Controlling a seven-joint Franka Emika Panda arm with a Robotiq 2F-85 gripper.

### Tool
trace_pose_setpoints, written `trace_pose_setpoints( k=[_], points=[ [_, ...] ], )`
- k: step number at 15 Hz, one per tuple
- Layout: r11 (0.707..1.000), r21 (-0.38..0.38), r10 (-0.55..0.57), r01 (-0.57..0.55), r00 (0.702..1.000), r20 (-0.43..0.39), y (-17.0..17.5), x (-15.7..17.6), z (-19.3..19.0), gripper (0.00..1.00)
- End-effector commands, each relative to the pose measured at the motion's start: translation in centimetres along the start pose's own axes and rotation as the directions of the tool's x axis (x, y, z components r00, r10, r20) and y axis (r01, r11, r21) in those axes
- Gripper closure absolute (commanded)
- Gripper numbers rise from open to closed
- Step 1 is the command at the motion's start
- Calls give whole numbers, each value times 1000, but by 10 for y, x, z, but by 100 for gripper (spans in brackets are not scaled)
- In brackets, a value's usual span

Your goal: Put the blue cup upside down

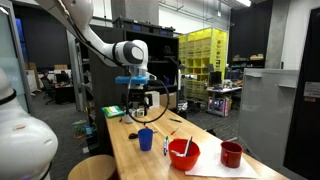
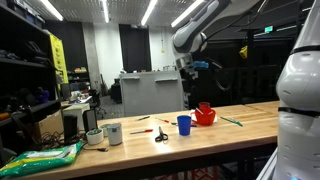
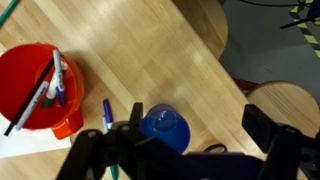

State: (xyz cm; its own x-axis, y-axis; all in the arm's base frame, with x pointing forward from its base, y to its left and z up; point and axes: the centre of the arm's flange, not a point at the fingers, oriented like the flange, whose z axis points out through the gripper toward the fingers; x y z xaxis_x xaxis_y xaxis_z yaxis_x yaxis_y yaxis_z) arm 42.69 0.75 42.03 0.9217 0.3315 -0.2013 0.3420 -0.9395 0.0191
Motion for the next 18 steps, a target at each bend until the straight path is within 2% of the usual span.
trace_pose_setpoints(
  k=[1,8,10,13,14,18],
  points=[
    [998,2,-70,71,997,-29,-2,33,5,0],
    [980,41,-191,193,980,-61,-24,61,14,0],
    [980,41,-194,196,980,-53,-32,65,19,0],
    [989,-12,-147,147,988,-44,-35,68,25,0],
    [985,22,-171,172,984,-41,-31,63,25,0],
    [987,9,-158,159,986,-42,-32,65,27,0]
  ],
)
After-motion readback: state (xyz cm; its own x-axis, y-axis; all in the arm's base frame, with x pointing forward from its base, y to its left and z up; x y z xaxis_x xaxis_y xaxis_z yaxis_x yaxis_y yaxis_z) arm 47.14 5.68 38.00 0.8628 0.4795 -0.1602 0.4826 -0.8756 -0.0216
